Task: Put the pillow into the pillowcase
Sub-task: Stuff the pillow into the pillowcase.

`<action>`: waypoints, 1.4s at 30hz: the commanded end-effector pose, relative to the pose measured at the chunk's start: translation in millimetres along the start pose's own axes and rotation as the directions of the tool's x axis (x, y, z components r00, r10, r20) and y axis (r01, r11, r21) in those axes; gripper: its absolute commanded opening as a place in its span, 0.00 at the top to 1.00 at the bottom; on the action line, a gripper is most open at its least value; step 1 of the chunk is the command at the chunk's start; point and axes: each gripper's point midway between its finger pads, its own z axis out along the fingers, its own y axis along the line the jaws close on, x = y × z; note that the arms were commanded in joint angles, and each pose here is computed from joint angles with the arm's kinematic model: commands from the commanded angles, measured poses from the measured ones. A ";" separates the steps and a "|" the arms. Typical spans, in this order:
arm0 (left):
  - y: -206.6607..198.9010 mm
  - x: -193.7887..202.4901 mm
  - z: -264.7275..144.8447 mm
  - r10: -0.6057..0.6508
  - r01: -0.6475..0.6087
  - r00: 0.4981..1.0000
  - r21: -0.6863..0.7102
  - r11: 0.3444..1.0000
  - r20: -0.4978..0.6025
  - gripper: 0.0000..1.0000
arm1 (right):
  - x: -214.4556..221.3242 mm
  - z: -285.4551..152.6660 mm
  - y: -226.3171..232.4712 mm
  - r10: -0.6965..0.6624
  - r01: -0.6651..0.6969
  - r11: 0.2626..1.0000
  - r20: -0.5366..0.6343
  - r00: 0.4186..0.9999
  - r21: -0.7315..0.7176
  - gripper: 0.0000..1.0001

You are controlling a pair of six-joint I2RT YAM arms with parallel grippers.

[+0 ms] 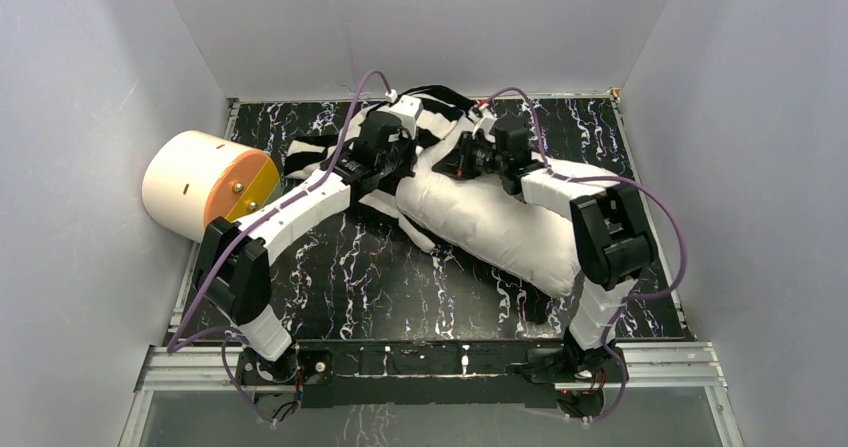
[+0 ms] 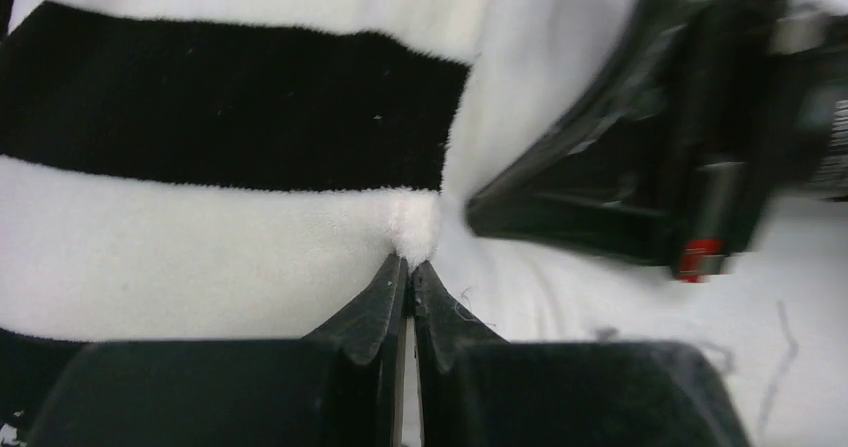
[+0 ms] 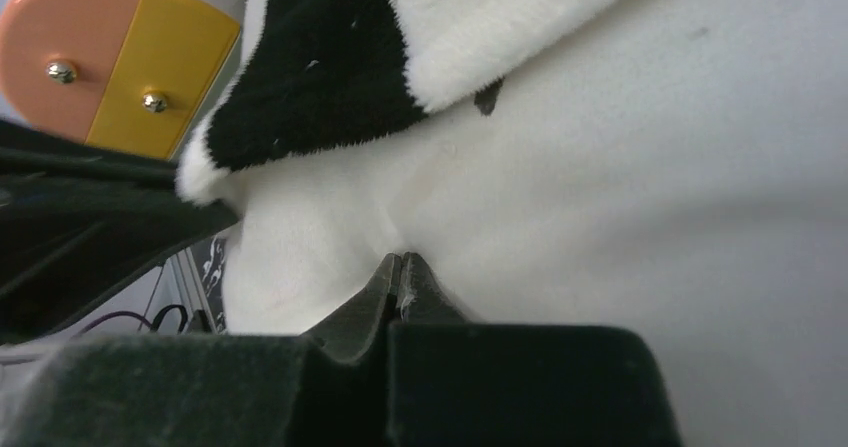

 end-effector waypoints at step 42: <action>8.6 30.8 -50.2 -0.180 0.180 0.979 0.008 0.984 0.100 0.58 | 40.3 -43.4 78.8 -0.168 0.164 0.985 -0.082 0.982 -0.052 0.64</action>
